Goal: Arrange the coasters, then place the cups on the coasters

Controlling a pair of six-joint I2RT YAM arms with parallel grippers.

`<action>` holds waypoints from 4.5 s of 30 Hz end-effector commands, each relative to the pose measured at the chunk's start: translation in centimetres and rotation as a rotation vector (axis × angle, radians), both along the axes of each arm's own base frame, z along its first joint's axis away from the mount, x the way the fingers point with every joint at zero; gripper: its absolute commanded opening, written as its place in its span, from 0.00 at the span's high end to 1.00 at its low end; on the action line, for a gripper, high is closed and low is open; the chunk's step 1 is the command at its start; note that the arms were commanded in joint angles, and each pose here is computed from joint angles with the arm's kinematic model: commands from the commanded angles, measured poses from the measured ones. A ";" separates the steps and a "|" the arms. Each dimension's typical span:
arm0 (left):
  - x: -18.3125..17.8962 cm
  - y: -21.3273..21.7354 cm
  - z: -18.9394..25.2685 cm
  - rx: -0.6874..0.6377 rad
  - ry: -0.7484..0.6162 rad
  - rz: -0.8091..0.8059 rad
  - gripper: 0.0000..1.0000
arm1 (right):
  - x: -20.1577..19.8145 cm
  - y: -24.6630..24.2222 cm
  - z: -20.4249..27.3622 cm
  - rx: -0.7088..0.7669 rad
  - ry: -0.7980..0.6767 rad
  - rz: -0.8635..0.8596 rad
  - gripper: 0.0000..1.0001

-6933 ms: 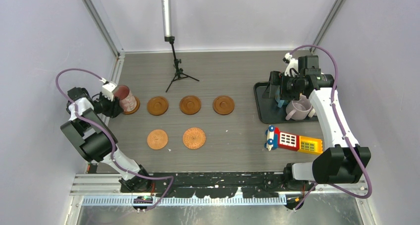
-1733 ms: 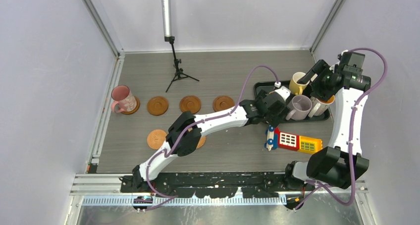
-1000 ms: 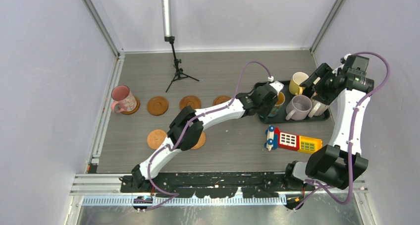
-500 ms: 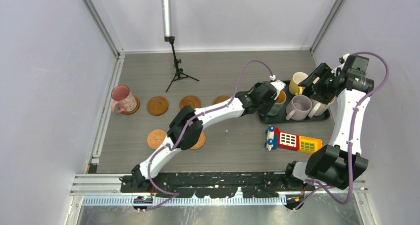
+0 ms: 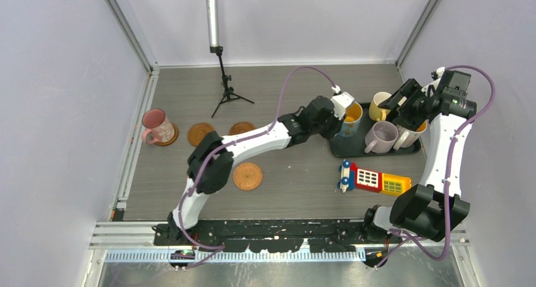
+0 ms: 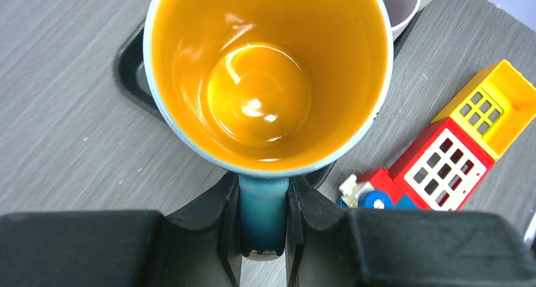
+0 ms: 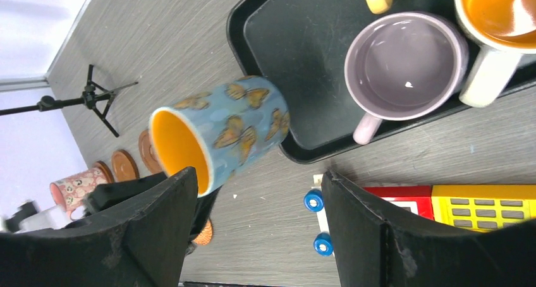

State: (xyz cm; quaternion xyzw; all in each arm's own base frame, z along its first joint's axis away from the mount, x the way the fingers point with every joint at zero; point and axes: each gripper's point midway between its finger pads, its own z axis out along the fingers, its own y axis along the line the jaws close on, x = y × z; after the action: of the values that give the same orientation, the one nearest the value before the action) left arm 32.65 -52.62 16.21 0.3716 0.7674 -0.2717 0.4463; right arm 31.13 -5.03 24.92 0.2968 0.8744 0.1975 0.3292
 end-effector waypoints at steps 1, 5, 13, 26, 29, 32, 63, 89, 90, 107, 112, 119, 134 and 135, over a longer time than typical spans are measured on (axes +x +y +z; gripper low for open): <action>1.3 3.3 15.9 -0.299 -0.242 0.009 1.00 | 0.8 0.8 1.8 0.020 -0.090 0.048 0.23; 1.3 8.8 16.1 -0.277 -0.199 0.049 1.00 | 1.2 1.7 0.9 0.044 -0.084 0.076 0.23; -0.6 21.0 13.2 -0.150 -0.145 0.146 1.00 | 2.0 4.1 0.0 0.007 -0.070 0.165 0.23; -2.8 38.1 8.3 -0.008 -0.124 0.341 1.00 | 3.5 9.4 0.1 -0.056 -0.089 0.374 0.20; -2.1 41.3 7.8 0.000 -0.136 0.402 1.00 | 3.8 10.1 -0.3 -0.083 -0.081 0.411 0.20; -1.4 44.4 6.8 0.016 -0.146 0.451 1.00 | 4.2 10.4 -0.5 -0.110 -0.073 0.436 0.20; 4.2 52.8 -2.0 0.128 -0.111 0.568 1.00 | 3.8 9.7 -1.6 -0.184 -0.048 0.440 0.18; 2.6 53.7 -3.2 0.219 -0.056 0.570 0.51 | 3.7 9.8 -1.8 -0.192 -0.044 0.472 0.17; 2.4 53.8 -3.1 0.225 -0.056 0.578 0.48 | 3.7 9.9 -1.8 -0.192 -0.046 0.482 0.17; -0.9 49.3 7.3 0.189 -0.050 0.499 0.07 | -3.4 4.2 -3.7 -0.509 0.235 0.641 0.20; -0.6 45.9 8.7 0.143 -0.005 0.446 0.04 | -2.9 1.0 -4.6 -0.491 0.308 0.551 0.23; -0.5 43.5 8.8 0.132 -0.004 0.406 0.03 | -3.4 -3.4 -6.9 -0.444 0.451 0.516 0.26; 0.1 42.7 8.4 0.140 -0.009 0.412 0.01 | 0.0 -6.0 -10.6 -0.411 0.515 0.542 0.23; 0.2 42.7 8.5 0.142 -0.011 0.413 0.01 | 0.2 -6.1 -10.8 -0.409 0.515 0.540 0.23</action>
State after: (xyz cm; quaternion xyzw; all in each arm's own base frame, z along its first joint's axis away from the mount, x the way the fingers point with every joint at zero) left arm 31.98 -9.87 22.95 0.2431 0.8531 -0.1267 0.4439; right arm 29.75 -10.70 14.01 0.0208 0.9970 0.0206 0.0711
